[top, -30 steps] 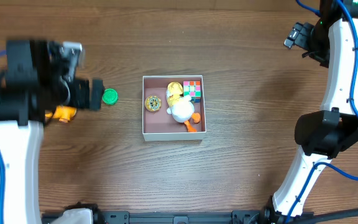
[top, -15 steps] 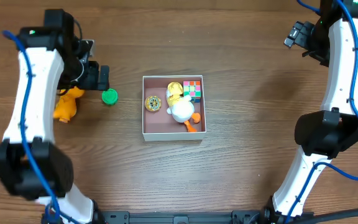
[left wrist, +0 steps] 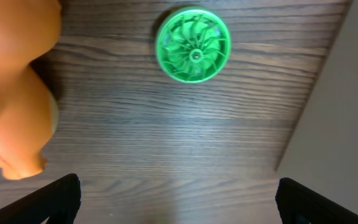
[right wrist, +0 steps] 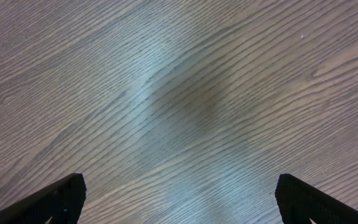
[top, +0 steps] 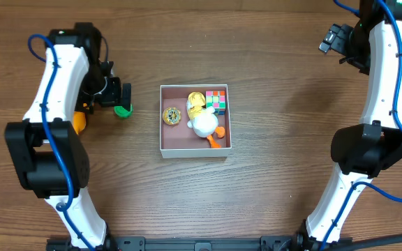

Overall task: Pack container
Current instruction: 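Move the left gripper over the green lattice ball and lower it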

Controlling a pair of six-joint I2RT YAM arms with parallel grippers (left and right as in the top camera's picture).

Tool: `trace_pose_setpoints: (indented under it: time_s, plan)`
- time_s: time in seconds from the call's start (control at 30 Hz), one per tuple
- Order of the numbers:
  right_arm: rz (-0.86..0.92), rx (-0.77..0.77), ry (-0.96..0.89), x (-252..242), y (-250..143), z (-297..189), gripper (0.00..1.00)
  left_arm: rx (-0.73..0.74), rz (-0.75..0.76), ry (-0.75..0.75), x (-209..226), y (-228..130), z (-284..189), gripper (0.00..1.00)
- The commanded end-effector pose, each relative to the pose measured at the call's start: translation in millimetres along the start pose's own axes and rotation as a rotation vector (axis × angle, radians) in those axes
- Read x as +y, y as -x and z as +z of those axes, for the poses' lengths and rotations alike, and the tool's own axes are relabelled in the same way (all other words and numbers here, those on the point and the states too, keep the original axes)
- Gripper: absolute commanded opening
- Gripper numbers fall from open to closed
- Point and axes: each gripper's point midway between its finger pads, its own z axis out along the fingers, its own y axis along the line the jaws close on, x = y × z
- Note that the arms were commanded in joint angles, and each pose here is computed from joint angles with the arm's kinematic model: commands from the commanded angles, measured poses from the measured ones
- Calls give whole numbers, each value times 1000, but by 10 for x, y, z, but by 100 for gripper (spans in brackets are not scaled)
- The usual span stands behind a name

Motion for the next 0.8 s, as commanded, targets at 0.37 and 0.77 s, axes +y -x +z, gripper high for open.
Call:
trace_pose_setpoints:
  time_s: [0.37, 0.77]
  plan:
    - [9, -28, -5, -36, 24, -90, 100, -134, -19, 50, -163, 360, 51, 100]
    - [9, -29, -5, -36, 25, -90, 100, 6, -45, 50, -185, 337, 563, 100]
